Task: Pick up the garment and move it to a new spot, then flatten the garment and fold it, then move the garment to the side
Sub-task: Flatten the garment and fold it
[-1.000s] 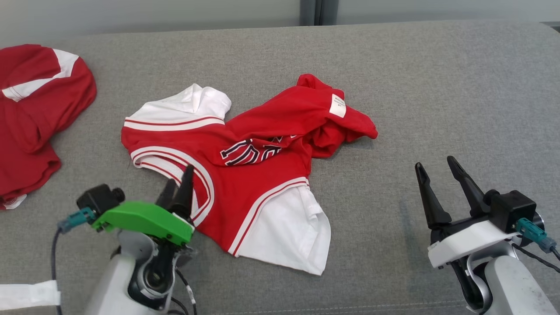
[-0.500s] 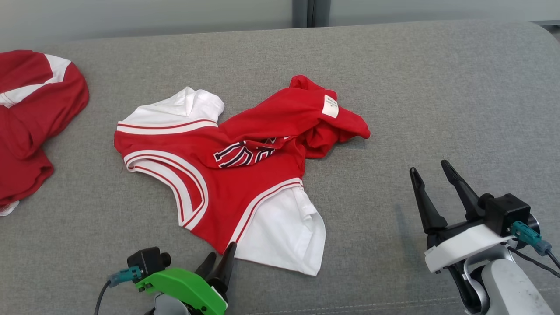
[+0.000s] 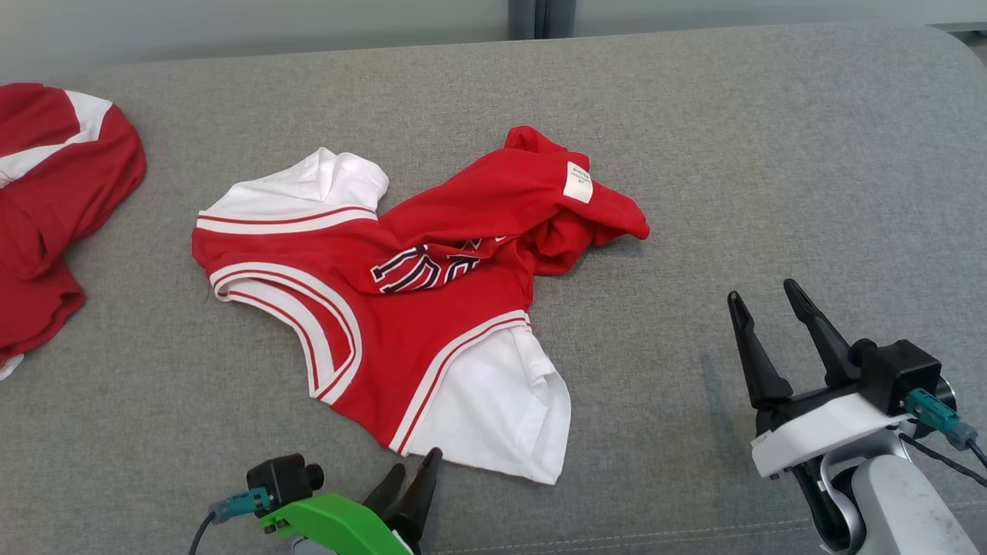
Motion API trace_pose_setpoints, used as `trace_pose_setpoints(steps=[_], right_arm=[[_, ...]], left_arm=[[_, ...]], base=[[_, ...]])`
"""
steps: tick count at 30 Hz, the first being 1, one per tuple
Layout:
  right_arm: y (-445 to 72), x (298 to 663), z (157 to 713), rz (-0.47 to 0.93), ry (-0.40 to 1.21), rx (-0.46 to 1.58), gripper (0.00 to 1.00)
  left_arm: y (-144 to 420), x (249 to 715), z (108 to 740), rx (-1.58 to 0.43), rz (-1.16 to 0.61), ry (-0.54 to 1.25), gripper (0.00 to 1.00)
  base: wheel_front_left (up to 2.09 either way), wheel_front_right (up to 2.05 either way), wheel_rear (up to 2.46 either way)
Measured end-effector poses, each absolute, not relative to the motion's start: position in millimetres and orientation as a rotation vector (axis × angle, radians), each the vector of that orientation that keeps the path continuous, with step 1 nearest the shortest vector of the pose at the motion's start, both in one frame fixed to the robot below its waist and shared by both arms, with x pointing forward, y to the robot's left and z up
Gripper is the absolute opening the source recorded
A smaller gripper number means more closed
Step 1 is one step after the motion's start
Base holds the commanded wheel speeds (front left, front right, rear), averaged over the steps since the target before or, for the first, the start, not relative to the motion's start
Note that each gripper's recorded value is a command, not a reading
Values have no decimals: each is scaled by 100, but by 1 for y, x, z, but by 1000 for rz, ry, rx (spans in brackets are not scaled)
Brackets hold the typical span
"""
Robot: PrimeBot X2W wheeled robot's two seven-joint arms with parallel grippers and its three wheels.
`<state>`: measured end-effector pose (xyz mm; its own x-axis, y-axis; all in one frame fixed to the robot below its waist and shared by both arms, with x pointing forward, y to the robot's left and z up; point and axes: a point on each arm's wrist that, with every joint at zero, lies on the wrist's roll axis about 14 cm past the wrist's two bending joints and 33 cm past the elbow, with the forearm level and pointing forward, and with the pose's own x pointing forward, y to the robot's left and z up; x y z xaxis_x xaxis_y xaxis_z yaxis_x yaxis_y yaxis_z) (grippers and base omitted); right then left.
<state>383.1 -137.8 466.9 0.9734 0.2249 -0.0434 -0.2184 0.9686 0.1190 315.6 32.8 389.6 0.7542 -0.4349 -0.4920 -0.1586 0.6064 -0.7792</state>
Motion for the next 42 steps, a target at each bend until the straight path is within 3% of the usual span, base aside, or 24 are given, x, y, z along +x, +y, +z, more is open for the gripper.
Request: trace_pose_setpoints(steps=[42], right_arm=[[-143,385,460,205,76,117,100]], left_arm=[[-57,303,423,-927,-513,832,100]], base=[[0,0,0]])
